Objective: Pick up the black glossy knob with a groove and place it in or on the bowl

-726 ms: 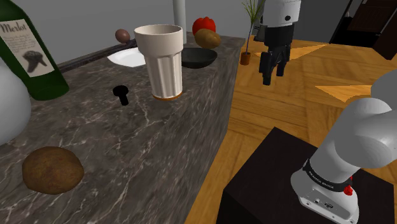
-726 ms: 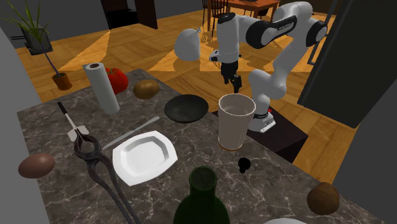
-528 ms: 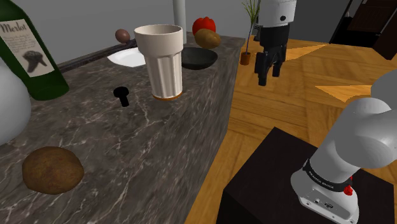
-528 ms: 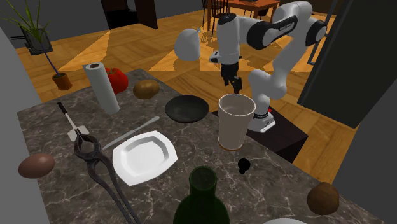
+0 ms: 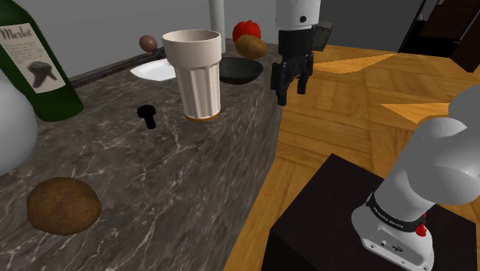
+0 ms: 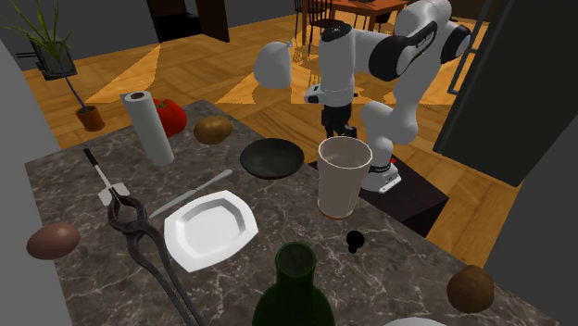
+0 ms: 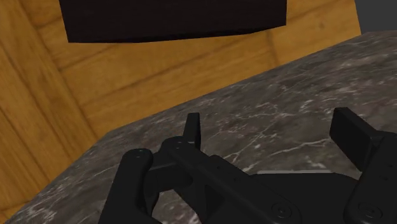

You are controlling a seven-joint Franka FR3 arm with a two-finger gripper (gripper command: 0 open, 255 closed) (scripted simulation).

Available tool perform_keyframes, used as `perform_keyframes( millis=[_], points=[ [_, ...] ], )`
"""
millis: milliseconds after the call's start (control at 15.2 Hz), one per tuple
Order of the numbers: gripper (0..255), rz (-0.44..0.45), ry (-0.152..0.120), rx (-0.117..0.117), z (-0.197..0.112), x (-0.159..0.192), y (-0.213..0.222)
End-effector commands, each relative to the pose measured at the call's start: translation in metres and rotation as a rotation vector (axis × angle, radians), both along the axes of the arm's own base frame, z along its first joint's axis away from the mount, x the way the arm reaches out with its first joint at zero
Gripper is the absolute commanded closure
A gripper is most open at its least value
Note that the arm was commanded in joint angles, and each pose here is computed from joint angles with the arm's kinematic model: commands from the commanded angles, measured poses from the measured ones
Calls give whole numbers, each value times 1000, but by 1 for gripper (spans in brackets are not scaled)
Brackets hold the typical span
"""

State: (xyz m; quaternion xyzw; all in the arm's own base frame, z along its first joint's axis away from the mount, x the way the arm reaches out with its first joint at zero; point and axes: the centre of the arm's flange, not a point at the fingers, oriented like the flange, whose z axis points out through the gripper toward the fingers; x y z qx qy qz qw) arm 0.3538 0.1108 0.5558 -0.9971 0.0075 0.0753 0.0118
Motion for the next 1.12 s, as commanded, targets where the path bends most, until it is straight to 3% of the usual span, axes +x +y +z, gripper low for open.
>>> perform_keyframes(
  millis=[0, 1056],
  points=[
    [0, 9, -12, 5, -1, 15, 21],
    [0, 86, -106, 40, 25, 105, 198]
  ],
)
